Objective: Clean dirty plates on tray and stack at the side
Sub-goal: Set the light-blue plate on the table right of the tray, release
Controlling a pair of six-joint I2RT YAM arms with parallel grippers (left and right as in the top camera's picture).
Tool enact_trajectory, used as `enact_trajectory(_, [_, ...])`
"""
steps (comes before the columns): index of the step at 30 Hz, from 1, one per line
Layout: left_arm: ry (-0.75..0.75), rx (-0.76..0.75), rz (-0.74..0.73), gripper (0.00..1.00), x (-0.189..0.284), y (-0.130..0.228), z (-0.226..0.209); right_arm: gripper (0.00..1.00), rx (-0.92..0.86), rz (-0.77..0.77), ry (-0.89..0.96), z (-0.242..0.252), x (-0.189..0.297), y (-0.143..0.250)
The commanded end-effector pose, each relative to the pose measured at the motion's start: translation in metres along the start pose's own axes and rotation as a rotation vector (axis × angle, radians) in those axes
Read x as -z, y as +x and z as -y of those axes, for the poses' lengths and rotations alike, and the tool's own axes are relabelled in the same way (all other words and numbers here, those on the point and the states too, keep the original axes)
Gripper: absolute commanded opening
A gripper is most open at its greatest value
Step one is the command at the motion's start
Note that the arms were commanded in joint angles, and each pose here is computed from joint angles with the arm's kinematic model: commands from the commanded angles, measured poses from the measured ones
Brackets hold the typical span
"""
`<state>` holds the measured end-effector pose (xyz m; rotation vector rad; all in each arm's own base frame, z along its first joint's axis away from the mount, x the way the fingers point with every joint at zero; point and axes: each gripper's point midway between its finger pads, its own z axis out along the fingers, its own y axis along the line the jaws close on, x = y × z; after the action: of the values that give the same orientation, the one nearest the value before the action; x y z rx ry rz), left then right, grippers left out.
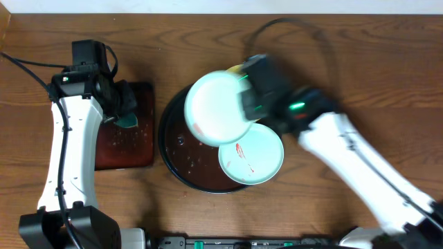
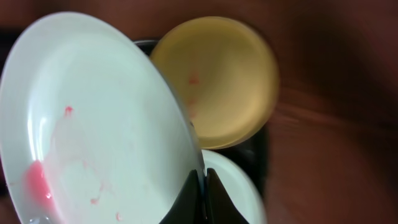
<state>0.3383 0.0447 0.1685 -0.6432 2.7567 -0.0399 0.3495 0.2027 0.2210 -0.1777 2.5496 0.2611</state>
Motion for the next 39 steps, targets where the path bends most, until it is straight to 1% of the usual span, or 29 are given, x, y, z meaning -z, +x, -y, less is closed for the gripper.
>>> enact_trajectory(1, [-0.02,-0.007,-0.019,0.08,-0.004,0.004,-0.004,0.01,-0.147,-0.047,-0.104,0.041,0.022,-0.005])
enact_trajectory(4, [-0.019,-0.006,-0.019,0.08,-0.004,0.004,-0.004,0.01,-0.299,-0.094,0.006,0.108,0.026,0.003])
enact_trajectory(6, [-0.019,-0.003,-0.019,0.08,-0.004,0.004,-0.004,0.01,-0.366,-0.128,0.061,0.142,0.027,0.013])
enact_trajectory(9, [-0.019,0.0,-0.019,0.08,-0.004,0.004,-0.004,0.01,-0.489,-0.195,0.143,0.194,0.021,0.039])
enact_trajectory(15, [-0.019,0.0,-0.019,0.08,-0.004,0.004,-0.004,0.01,-0.601,-0.253,0.25,0.245,-0.005,0.088])
enact_trajectory(22, [-0.019,0.0,-0.018,0.08,-0.004,0.004,-0.004,0.01,-0.613,-0.266,0.295,0.26,-0.044,0.133])
enact_trajectory(26, [-0.019,0.0,-0.018,0.08,-0.004,0.004,-0.004,0.01,-0.605,-0.251,0.334,0.268,-0.058,0.149])
enact_trajectory(27, [-0.019,0.0,-0.018,0.08,-0.004,0.004,-0.004,0.03,-0.605,-0.249,0.333,0.268,-0.059,0.151])
enact_trajectory(28, [-0.019,0.0,-0.018,0.08,-0.004,0.004,-0.004,0.05,-0.605,-0.25,0.332,0.268,-0.06,0.151])
enact_trajectory(31, [-0.019,0.0,-0.018,0.08,-0.004,0.004,-0.004,0.25,-0.606,-0.252,0.329,0.267,-0.057,0.148])
enact_trajectory(34, [-0.02,0.0,-0.019,0.08,-0.004,0.004,-0.004,0.3,-0.596,-0.272,0.273,0.257,-0.05,0.14])
enact_trajectory(36, [-0.02,0.0,-0.019,0.08,-0.004,0.004,-0.004,0.32,-0.523,-0.282,0.142,0.236,-0.046,0.126])
enact_trajectory(37, [-0.02,0.0,-0.019,0.08,-0.004,0.004,-0.004,0.33,-0.472,-0.28,0.045,0.219,-0.044,0.116])
enact_trajectory(39, [-0.018,0.0,-0.016,0.08,-0.004,0.003,-0.004,0.39,-0.389,-0.273,-0.093,0.192,-0.04,0.104])
